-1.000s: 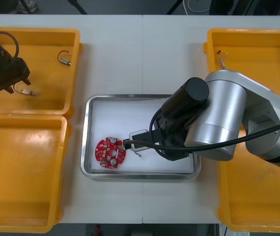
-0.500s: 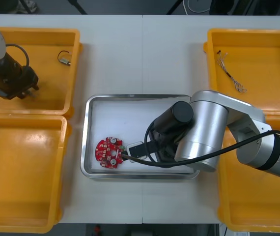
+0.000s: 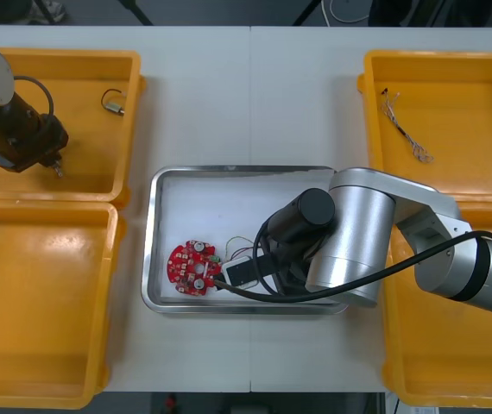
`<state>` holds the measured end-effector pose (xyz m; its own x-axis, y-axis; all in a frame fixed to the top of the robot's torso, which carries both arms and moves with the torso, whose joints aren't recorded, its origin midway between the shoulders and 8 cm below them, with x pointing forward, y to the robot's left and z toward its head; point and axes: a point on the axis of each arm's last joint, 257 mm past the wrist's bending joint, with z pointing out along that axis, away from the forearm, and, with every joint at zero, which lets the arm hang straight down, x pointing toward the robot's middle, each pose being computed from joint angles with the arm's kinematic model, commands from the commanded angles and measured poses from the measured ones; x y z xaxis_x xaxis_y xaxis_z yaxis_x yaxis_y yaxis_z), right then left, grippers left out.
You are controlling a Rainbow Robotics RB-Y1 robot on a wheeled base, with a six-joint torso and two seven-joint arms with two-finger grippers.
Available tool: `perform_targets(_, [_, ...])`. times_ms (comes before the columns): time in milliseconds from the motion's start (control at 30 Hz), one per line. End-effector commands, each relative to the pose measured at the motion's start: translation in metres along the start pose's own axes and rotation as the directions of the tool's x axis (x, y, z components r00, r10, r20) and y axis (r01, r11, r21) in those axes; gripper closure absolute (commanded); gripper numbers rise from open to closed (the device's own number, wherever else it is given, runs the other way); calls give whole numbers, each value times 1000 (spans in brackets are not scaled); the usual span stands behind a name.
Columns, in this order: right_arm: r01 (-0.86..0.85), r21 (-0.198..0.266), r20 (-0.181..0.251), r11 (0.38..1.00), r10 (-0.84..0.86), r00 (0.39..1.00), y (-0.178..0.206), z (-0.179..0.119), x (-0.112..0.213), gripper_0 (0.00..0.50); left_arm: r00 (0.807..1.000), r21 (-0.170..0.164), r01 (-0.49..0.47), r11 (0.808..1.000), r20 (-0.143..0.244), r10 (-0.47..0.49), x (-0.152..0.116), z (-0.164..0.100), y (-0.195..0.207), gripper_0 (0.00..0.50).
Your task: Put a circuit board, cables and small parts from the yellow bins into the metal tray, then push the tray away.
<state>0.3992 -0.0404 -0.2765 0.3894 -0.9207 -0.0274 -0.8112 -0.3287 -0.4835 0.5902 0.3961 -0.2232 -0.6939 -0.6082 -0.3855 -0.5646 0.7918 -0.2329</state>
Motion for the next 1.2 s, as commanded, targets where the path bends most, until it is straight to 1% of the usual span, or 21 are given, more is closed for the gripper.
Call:
perform_targets(33, [-1, 32, -10, 999, 1, 1000, -15, -8, 6, 0, 998, 5, 52, 999, 36, -52, -15, -11, -8, 500])
perform_targets(133, [-1, 32, -10, 999, 1, 1000, -15, -8, 6, 0, 998, 0, 42, 999, 44, -42, -20, -18, -4, 500])
perform_targets(200, [-14, 29, -1, 999, 14, 1000, -14, -8, 4, 0, 998, -5, 31, 1000, 51, -31, -23, -24, -4, 500])
perform_targets(267, [-14, 29, -1, 999, 14, 1000, -14, -8, 4, 0, 998, -5, 31, 1000, 51, -31, -23, -24, -4, 500])
perform_targets(300, [-72, 29, 6, 997, 71, 997, -17, -9, 3, 0, 998, -8, 29, 1000, 49, -28, -27, -37, -3, 500])
perform_targets(367, [-84, 39, 8, 996, 83, 996, -22, -14, 3, 0, 999, -10, 28, 1000, 44, -28, -29, -46, -2, 500])
perform_targets(467, [-101, 12, -14, 995, 101, 995, -20, -27, 6, 0, 999, -28, 0, 1000, 32, 1, -28, -66, -1, 500])
perform_targets(500, [-104, 13, -19, 994, 105, 994, -21, -30, 7, 0, 999, -33, -5, 999, 31, 6, -29, -69, 1, 500])
perform_targets(533, [-111, 11, -34, 994, 111, 993, -22, -36, 10, 0, 999, -40, -20, 999, 30, 21, -28, -76, 1, 500])
perform_targets(567, [-116, 11, -40, 993, 116, 992, -22, -39, 11, 0, 999, -43, -28, 999, 26, 30, -27, -79, 0, 500])
perform_targets(633, [-139, 16, -63, 990, 140, 988, -27, -53, 19, 0, 998, -65, -60, 996, 16, 61, -22, -91, 1, 500])
perform_targets(700, [-164, 23, -79, 986, 165, 983, -29, -64, 27, 0, 996, -76, -86, 993, 9, 87, -19, -99, 0, 500])
perform_targets(767, [-204, 33, -100, 978, 206, 973, -32, -79, 40, 0, 992, -90, -124, 988, -4, 124, -10, -110, -3, 500])
perform_targets(833, [-238, 35, -114, 971, 240, 964, -31, -89, 50, 0, 988, -92, -153, 984, -11, 153, -4, -117, -7, 500])
perform_targets(900, [-288, 47, -137, 957, 291, 947, -32, -105, 66, 0, 980, -98, -197, 976, -18, 196, 6, -126, -9, 500])
perform_targets(1000, [-311, 59, -144, 949, 316, 938, -32, -114, 73, 0, 975, -95, -222, 970, -25, 221, 14, -128, -13, 500])
perform_targets(1033, [-353, 121, -104, 928, 366, 925, -46, -130, 77, 0, 961, -87, -277, 957, -29, 275, 31, -133, -20, 500])
perform_targets(1067, [-372, 156, -83, 915, 388, 918, -53, -140, 80, 0, 953, -70, -304, 950, -35, 302, 42, -134, -26, 500])
perform_targets(1100, [-388, 187, -66, 902, 406, 912, -59, -148, 83, 0, 944, -47, -328, 943, -39, 327, 53, -136, -33, 500])
perform_targets(1133, [-394, 200, -58, 897, 413, 909, -62, -152, 83, 0, 941, -37, -338, 940, -40, 337, 57, -137, -35, 500])
perform_targets(1200, [-433, 253, -32, 865, 454, 890, -74, -167, 92, 0, 923, 7, -381, 924, -45, 381, 77, -142, -50, 500])
